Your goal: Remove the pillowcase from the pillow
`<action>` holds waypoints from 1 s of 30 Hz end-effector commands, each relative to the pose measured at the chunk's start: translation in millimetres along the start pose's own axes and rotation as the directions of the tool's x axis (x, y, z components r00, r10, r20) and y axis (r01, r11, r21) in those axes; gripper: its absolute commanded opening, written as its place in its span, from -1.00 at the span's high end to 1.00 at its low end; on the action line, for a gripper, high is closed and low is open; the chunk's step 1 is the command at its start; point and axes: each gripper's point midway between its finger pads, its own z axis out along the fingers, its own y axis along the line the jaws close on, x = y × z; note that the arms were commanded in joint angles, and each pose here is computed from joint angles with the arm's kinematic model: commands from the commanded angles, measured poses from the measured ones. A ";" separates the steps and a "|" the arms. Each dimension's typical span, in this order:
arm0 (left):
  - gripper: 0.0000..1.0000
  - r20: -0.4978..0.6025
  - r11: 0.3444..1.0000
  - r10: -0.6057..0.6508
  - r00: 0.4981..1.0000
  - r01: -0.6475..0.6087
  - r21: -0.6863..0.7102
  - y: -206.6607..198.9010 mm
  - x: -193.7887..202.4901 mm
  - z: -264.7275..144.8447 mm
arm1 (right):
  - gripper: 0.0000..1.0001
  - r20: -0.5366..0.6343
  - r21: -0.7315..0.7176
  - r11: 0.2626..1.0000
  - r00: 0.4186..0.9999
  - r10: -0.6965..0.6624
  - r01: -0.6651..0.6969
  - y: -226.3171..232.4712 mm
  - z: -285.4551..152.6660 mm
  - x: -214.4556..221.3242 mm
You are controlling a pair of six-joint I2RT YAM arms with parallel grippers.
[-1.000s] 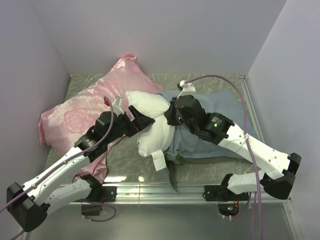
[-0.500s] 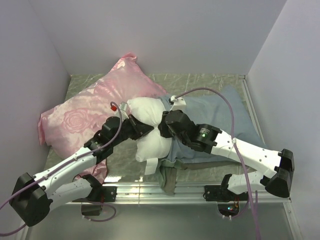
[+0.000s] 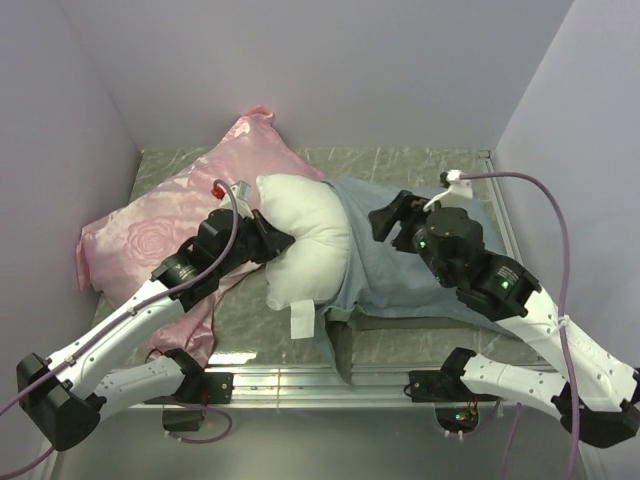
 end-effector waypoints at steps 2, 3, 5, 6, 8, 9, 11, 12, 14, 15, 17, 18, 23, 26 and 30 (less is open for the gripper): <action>0.99 0.096 0.998 0.043 0.994 -0.047 0.039 -18.2 -29.1 -13.9 | -0.65 -0.023 0.048 0.999 1.000 -0.008 0.009 -31.8 4.7 6.5; 0.99 0.098 0.998 0.042 0.994 -0.046 0.037 -17.7 -29.8 -13.9 | -0.65 -0.037 0.030 0.999 0.999 -0.010 0.011 -30.5 6.6 10.9; 0.99 0.100 0.998 0.045 0.994 -0.049 0.039 -20.2 -32.3 -14.5 | -0.64 -0.093 0.057 0.998 0.995 -0.028 0.033 -36.0 14.6 27.3; 0.99 0.098 0.998 0.046 0.994 -0.051 0.043 -22.1 -32.6 -15.0 | -0.58 -0.110 0.072 0.997 0.993 -0.034 0.042 -39.2 17.4 32.5; 0.99 0.110 0.997 0.049 0.993 -0.055 0.056 -29.2 -39.0 -16.7 | -0.54 -0.125 0.075 0.996 0.992 -0.028 0.038 -44.0 22.0 44.2; 0.99 0.113 0.997 0.051 0.992 -0.058 0.056 -30.6 -40.9 -16.7 | -0.43 -0.130 0.064 0.997 0.991 -0.023 0.032 -44.8 22.0 49.0; 0.99 0.131 0.996 0.055 0.990 -0.064 0.065 -39.8 -51.3 -17.0 | -0.28 -0.132 0.063 0.998 0.991 -0.010 0.019 -51.0 22.2 59.6; 0.99 0.132 0.995 0.058 0.990 -0.067 0.068 -43.2 -54.2 -17.0 | -0.08 -0.133 0.073 0.997 0.991 -0.008 0.018 -54.7 22.8 61.8; 0.99 0.144 0.994 0.065 0.988 -0.077 0.081 -57.2 -65.8 -17.3 | 0.33 -0.147 0.121 0.992 0.989 -0.013 0.031 -66.3 24.3 67.3; 0.99 0.144 0.995 0.066 0.987 -0.077 0.070 -58.0 -68.6 -18.1 | 0.51 -0.146 0.147 0.989 0.989 -0.010 0.031 -72.4 24.5 65.9; 0.99 0.201 0.995 0.065 0.977 -0.080 0.066 -67.2 -88.1 -27.0 | 0.73 -0.130 0.206 0.978 0.991 0.001 0.026 -85.4 22.1 61.2; 0.99 0.226 0.994 0.064 0.972 -0.081 0.067 -69.6 -96.4 -31.5 | 0.80 -0.120 0.226 0.974 0.993 0.010 0.018 -91.4 21.4 58.2; 0.99 0.341 0.993 0.051 0.939 -0.083 0.081 -80.6 -159.7 -67.9 | 0.90 -0.044 0.369 0.928 0.996 0.072 -0.051 -135.7 13.4 30.7; 0.99 0.398 0.992 0.055 0.916 -0.094 0.079 -86.5 -184.9 -89.6 | 0.93 0.006 0.428 0.898 0.994 0.105 -0.098 -156.4 10.6 14.4; 0.99 0.445 0.992 0.052 0.894 -0.097 0.078 -90.3 -199.1 -110.7 | 0.99 0.038 0.503 0.852 0.989 0.145 -0.144 -187.8 11.5 0.4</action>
